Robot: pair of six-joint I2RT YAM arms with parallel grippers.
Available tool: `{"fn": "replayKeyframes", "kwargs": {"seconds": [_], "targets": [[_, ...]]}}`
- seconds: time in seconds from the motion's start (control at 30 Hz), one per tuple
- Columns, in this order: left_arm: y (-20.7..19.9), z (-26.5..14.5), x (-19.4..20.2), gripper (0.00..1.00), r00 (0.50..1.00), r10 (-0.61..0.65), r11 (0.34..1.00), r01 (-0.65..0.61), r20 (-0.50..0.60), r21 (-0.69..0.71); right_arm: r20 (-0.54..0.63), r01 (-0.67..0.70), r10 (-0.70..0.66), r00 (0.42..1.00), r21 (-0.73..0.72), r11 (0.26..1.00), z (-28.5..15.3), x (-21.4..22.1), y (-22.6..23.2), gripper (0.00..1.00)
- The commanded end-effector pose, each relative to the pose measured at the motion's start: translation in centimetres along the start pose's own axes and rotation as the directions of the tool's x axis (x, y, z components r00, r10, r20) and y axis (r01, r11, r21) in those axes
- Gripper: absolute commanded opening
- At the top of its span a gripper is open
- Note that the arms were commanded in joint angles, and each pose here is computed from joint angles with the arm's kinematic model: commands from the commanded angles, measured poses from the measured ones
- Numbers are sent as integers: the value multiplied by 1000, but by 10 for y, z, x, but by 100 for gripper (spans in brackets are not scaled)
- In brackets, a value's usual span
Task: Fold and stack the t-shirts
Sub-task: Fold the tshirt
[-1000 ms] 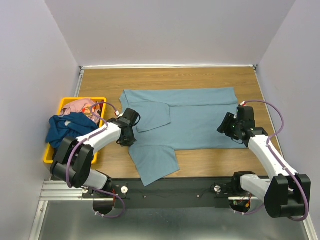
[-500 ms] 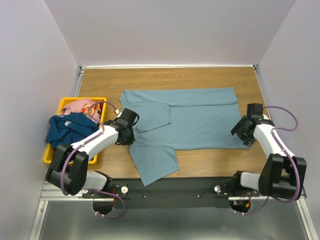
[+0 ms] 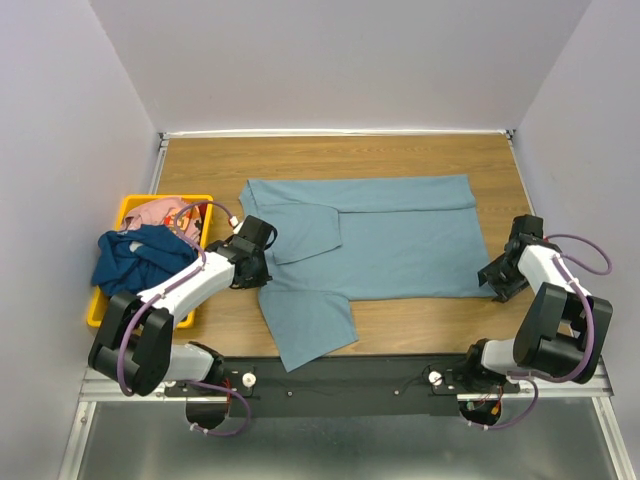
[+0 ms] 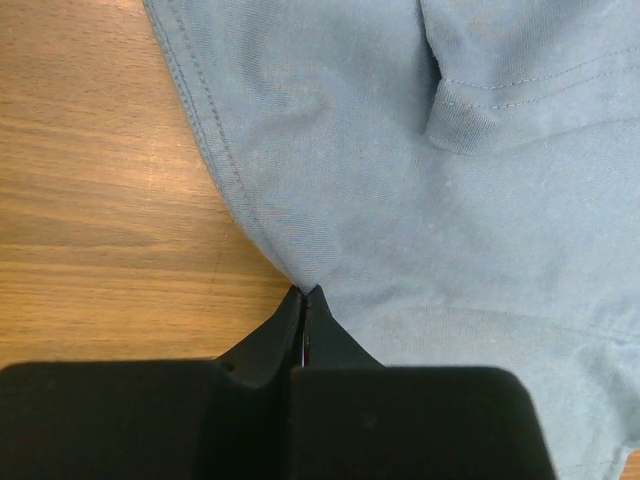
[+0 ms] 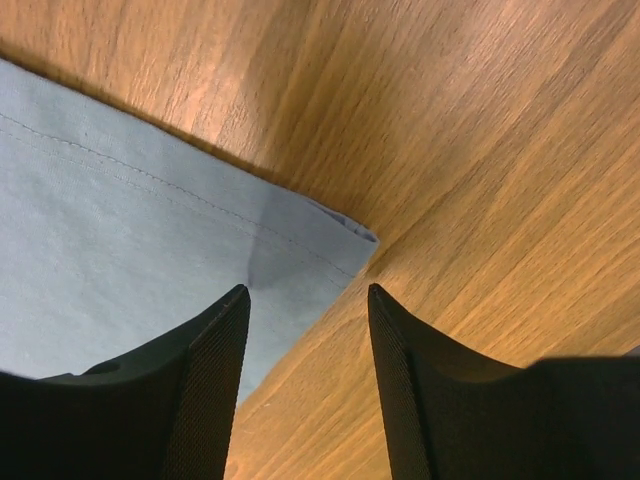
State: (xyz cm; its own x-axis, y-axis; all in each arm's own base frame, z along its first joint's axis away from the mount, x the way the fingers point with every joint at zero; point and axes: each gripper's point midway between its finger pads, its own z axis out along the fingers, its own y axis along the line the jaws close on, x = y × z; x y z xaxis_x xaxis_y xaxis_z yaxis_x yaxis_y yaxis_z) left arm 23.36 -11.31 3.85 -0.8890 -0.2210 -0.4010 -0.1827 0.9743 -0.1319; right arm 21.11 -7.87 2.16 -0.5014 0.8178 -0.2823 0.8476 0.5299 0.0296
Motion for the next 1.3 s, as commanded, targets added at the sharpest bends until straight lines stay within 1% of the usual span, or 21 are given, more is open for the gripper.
{"fn": "replayKeyframes", "kwargs": {"seconds": [0.0,0.13,0.17,0.33,0.43,0.5,0.53,0.57,0.63,0.67,0.77,0.83,0.9,1.03,1.13,1.27], "targets": [[0,-1,-1,0,1000,12,1000,-12,17,5,-5,-47,47,999,38,998,3,2,-9,54],[-1,-1,-2,0,1000,17,1000,-17,17,7,0,-68,68,998,33,997,8,0,-11,49],[-1,-1,-1,0,1000,15,1000,-15,17,7,-1,-84,84,996,34,996,9,0,-13,44],[-1,-2,-2,0,1000,11,1000,-12,21,8,-26,-104,105,994,30,994,16,6,-15,43],[-1,-2,-2,0,1000,13,1000,-13,19,9,-39,-113,114,993,22,993,22,8,-14,39],[-1,-2,-2,0,1000,13,1000,-13,20,7,-52,-114,115,992,23,993,25,12,-15,39],[0,-2,-1,0,1000,12,1000,-12,20,7,-52,-114,115,992,23,993,25,13,-16,37],[-1,-2,-1,0,1000,13,1000,-13,20,10,-50,-118,119,992,23,993,26,13,-16,31],[-1,-3,-3,0,1000,9,1000,-10,23,13,-40,-118,119,992,27,993,26,10,-17,23],[-1,-4,-3,0,1000,9,1000,-9,25,13,-30,-121,122,992,24,992,25,8,-16,13],[0,-10,-7,0,999,3,1000,-3,46,15,4,-130,130,991,13,991,18,-2,-14,1],[1,-13,-10,0,998,1,1000,-1,57,10,38,-134,134,990,-1,991,10,-14,-10,1],[1,-16,-16,0,998,6,1000,-7,67,20,38,-131,131,991,-3,991,6,-16,-9,1],[-1,-19,-26,0,997,8,1000,-10,81,25,40,-114,118,992,-81,990,-8,-28,10,1],[0,-19,-33,0,996,6,1000,-8,86,22,97,-88,99,990,-110,990,-21,-47,26,1],[-2,-18,-45,0,996,-3,999,-1,91,41,157,-14,38,987,-149,989,-39,-69,51,1]]}}
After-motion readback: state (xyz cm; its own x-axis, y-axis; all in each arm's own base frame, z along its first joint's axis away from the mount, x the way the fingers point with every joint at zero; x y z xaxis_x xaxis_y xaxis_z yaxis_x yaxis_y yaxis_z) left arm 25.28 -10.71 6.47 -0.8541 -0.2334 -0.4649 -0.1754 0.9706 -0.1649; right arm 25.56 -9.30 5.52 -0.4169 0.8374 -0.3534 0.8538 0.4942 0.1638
